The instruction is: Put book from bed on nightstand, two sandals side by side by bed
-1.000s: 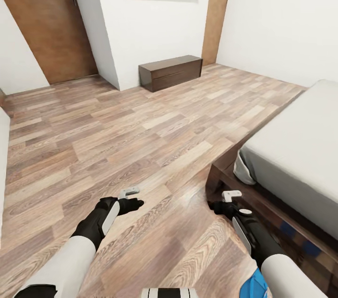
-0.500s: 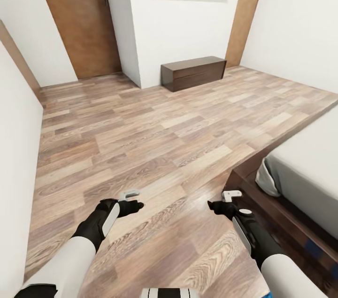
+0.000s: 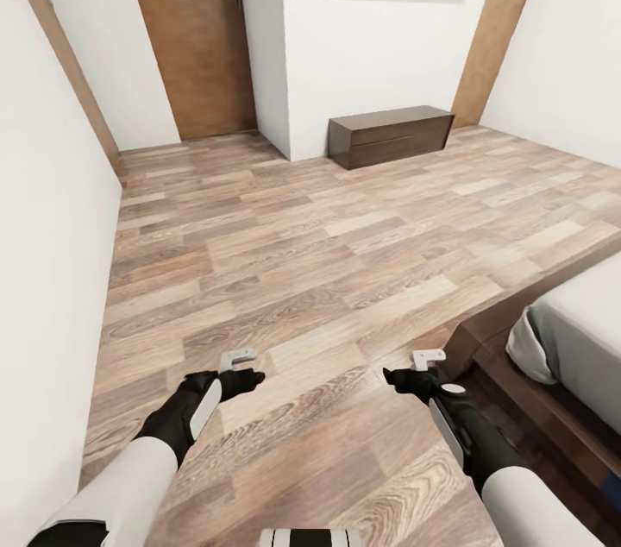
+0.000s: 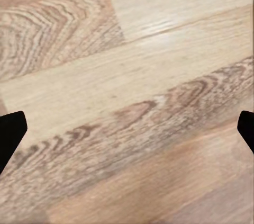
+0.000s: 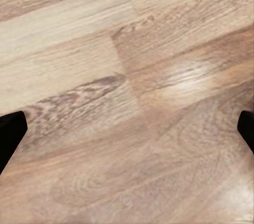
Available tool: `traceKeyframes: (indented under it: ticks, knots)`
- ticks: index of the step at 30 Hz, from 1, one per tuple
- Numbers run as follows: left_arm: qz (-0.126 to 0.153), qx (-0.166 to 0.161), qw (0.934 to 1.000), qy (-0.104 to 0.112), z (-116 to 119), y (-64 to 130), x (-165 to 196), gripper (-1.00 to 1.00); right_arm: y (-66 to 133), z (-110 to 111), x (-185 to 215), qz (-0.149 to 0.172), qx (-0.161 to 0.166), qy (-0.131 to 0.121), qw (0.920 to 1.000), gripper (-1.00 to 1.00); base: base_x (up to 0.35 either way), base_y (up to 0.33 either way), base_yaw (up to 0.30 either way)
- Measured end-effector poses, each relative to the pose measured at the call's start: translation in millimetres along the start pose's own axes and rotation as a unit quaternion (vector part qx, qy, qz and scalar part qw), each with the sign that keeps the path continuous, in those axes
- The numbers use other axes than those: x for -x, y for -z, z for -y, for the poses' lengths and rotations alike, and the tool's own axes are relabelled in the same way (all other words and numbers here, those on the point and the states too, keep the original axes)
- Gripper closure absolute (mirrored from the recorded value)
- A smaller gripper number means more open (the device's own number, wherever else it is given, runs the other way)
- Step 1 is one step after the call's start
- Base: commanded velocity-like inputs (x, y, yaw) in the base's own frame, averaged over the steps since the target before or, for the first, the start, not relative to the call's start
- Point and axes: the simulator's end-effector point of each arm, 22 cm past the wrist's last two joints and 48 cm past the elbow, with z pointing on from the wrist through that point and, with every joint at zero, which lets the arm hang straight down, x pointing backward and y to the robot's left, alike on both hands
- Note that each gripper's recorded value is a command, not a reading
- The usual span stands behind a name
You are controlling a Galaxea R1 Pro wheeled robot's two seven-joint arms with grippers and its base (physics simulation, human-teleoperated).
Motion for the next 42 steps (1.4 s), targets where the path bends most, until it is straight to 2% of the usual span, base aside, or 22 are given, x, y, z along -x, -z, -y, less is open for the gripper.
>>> traceKeyframes:
  ticks: [3,4,5,11,12,15,18,24,28,42]
  knots:
    - [-0.007,-0.001,1.0,0.001,0.5,-2.2,-8.6,-1.0,-0.7,0.2,-1.2,0.003,0.0,0.0,1.0,-1.0,0.0,0.0,0.015]
    - [-0.024,0.0,0.9997,0.004,-0.4,-7.5,-32.6,-1.0,-3.1,1.3,-14.5,-0.005,-0.001,0.0,1.0,-1.0,0.0,0.0,0.004]
    - [-0.029,0.002,0.9996,0.007,-2.1,-12.8,-53.4,-1.0,-5.2,2.5,-29.8,-0.014,-0.002,-0.001,0.9999,-1.0,0.0,0.0,0.003]
    - [-0.013,0.012,0.9998,0.012,-5.6,-25.7,-108.4,-1.0,-8.7,5.3,-62.1,-0.016,-0.004,-0.001,0.9999,-1.0,0.0,0.0,0.001]
    - [-0.015,0.017,0.9997,0.013,-8.7,-27.0,-126.9,-1.0,-9.2,5.9,-73.5,-0.016,-0.005,-0.001,0.9999,-1.0,0.0,0.0,0.0]
    - [-0.02,0.02,0.9995,0.015,-11.1,-26.9,-141.1,-1.0,-8.7,6.3,-89.2,-0.024,-0.006,-0.003,0.9997,-1.0,0.0,0.0,0.027]
    - [-0.037,0.026,0.9988,0.017,-16.2,-25.6,-164.8,-1.0,-7.1,6.6,-114.1,-0.046,-0.008,-0.004,0.9989,-1.0,0.017,0.0,0.18]
    - [-0.05,0.033,0.998,0.02,-23.0,-20.9,-200.4,-1.0,-6.1,3.6,-125.1,-0.057,-0.007,-0.005,0.9983,-1.0,0.168,0.0,0.224]
    - [-0.049,0.036,0.998,0.021,-26.5,-18.6,-212.3,-1.0,-5.8,3.1,-127.6,-0.06,-0.008,-0.005,0.9982,-1.0,0.315,0.0,0.17]
    - [-0.049,0.038,0.9979,0.02,-28.2,-18.0,-214.5,-1.0,-5.3,6.0,-129.5,-0.062,-0.012,-0.007,0.998,-1.0,0.332,0.056,0.056]
